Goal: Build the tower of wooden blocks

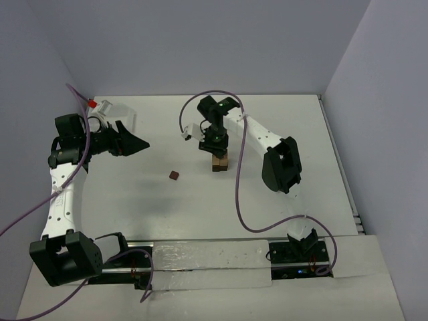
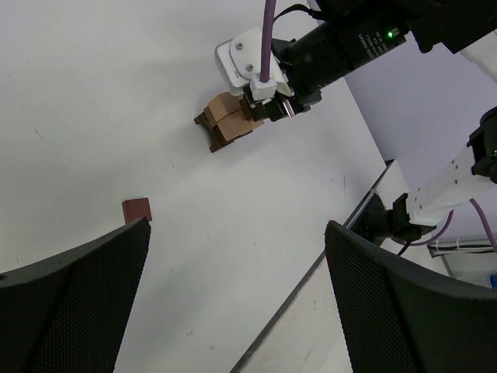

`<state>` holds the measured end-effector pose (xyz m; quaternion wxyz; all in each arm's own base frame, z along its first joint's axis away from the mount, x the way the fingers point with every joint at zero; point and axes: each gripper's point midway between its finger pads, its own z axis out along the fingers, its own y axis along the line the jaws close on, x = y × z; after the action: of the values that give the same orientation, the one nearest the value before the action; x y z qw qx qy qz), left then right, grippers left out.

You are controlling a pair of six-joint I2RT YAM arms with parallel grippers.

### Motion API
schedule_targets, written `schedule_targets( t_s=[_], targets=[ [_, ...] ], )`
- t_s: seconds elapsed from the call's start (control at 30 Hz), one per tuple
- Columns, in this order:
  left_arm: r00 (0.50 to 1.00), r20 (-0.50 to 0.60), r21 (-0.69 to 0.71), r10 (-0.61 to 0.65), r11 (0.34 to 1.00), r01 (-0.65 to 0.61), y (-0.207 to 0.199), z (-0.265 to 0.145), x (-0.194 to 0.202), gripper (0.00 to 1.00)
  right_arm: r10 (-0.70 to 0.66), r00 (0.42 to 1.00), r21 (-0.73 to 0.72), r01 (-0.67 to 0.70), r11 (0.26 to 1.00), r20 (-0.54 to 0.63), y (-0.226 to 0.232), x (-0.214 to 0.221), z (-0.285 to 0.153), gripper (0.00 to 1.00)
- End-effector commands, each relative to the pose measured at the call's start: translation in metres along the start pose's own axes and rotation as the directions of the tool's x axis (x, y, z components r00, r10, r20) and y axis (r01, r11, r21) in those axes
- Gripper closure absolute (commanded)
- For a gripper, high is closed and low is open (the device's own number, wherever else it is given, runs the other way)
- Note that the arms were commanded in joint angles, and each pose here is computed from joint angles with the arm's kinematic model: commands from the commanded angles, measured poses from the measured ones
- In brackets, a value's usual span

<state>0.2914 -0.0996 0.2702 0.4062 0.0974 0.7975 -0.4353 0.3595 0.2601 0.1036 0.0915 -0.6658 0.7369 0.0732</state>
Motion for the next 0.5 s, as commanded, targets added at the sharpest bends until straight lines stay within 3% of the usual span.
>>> schedule_targets(
  t_s=[0.0, 0.47],
  targets=[
    [0.996, 0.044, 0.028, 0.074, 0.997, -0.075, -0.0111, -0.0052, -0.0209, 0.01, -0.011, 1.0, 0.047, 0.01, 0.999, 0.028, -0.0157, -0.0072, -0.004, 0.64],
    [0.996, 0.045, 0.028, 0.072, 0.997, -0.073, -0.0109, -0.0054, -0.0207, 0.01, -0.006, 0.999, 0.049, 0.004, 0.999, 0.033, -0.0161, -0.0071, -0.0024, 0.47]
  ],
)
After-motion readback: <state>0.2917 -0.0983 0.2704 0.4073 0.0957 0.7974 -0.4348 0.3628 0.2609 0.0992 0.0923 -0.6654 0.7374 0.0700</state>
